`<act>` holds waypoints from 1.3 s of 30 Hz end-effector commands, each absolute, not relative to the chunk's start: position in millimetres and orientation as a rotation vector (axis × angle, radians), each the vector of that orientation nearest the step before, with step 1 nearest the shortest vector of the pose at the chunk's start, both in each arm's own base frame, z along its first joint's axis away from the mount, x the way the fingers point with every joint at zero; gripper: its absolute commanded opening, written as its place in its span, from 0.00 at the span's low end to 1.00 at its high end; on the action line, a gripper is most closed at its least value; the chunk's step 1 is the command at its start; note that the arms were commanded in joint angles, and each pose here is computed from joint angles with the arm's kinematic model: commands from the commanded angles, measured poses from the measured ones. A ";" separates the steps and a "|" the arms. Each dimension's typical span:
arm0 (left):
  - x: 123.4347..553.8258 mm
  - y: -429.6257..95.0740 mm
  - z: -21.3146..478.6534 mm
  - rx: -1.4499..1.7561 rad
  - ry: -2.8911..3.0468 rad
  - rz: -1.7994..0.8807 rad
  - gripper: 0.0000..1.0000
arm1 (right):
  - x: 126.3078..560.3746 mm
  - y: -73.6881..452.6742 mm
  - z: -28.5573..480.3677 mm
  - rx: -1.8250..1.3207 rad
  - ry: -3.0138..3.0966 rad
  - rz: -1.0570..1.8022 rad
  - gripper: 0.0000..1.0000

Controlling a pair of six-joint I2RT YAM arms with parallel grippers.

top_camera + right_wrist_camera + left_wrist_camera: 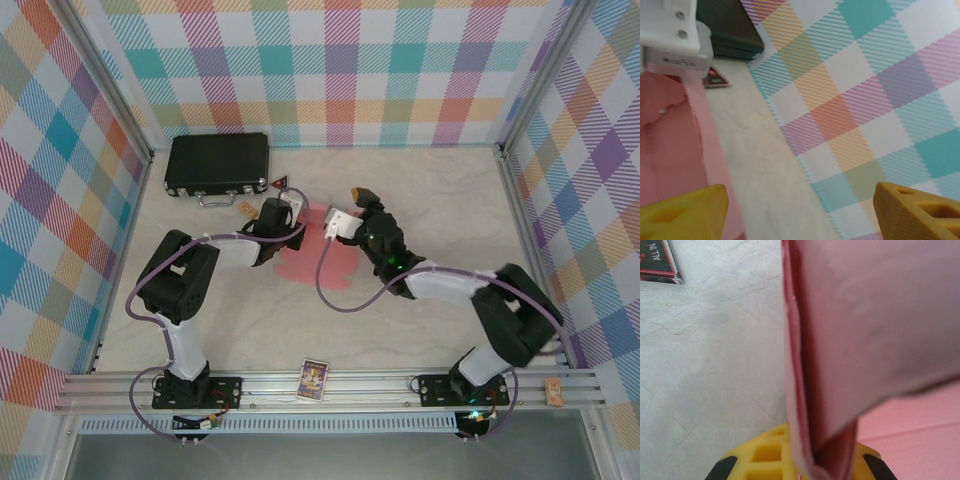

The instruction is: Fold the paper box

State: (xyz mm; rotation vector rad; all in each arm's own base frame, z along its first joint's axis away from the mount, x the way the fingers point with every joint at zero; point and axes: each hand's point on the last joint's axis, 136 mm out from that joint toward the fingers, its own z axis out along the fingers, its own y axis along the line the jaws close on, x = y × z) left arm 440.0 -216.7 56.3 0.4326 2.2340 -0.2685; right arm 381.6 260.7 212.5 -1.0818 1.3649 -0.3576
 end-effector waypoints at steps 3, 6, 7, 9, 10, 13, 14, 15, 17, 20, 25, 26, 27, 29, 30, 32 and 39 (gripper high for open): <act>438.8 -213.7 63.9 0.459 2.215 -0.225 0.04 | 354.8 238.3 198.1 -0.996 1.677 0.006 0.78; 437.7 -212.3 62.4 0.462 2.214 -0.218 0.04 | 365.9 202.2 203.0 -0.829 1.800 0.073 0.77; 437.2 -212.0 61.8 0.461 2.215 -0.217 0.04 | 372.2 186.3 201.9 -0.749 1.862 0.086 0.77; 436.8 -211.2 62.0 0.461 2.212 -0.216 0.04 | 381.3 161.1 194.6 -0.642 1.986 0.118 0.76; 436.4 -211.4 62.1 0.462 2.211 -0.216 0.04 | 387.4 147.5 187.2 -0.579 2.054 0.112 0.75; 435.5 -212.1 61.5 0.467 2.208 -0.222 0.04 | 401.4 125.5 169.1 -0.470 2.199 0.146 0.73; 435.2 -211.7 61.6 0.468 2.208 -0.222 0.04 | 405.4 121.6 161.5 -0.446 2.238 0.155 0.73; 435.2 -212.2 61.9 0.472 2.206 -0.221 0.04 | 409.0 121.5 155.7 -0.441 2.271 0.176 0.71; 434.6 -211.5 61.5 0.474 2.206 -0.218 0.04 | 416.4 122.0 144.0 -0.438 2.325 0.207 0.69; 434.2 -211.1 62.2 0.471 2.203 -0.218 0.04 | 425.7 130.9 129.5 -0.467 2.382 0.257 0.67; 433.2 -209.9 60.7 0.466 2.204 -0.215 0.04 | 435.3 151.1 112.8 -0.516 2.451 0.382 0.64; 433.2 -209.3 60.9 0.464 2.205 -0.214 0.04 | 434.1 155.1 109.5 -0.529 2.470 0.415 0.64; 433.1 -209.3 61.4 0.460 2.206 -0.214 0.04 | 432.6 158.2 107.7 -0.542 2.480 0.436 0.63; 433.2 -209.3 62.4 0.454 2.204 -0.217 0.04 | 425.3 165.3 99.4 -0.576 2.500 0.475 0.63; 433.3 -208.8 62.4 0.450 2.205 -0.215 0.04 | 422.1 168.0 97.4 -0.592 2.505 0.489 0.63; 433.1 -208.0 61.5 0.445 2.208 -0.212 0.03 | 415.1 173.1 91.6 -0.616 2.520 0.506 0.62; 432.1 -206.1 59.0 0.429 2.219 -0.209 0.03 | 396.5 192.6 74.7 -0.667 2.567 0.578 0.60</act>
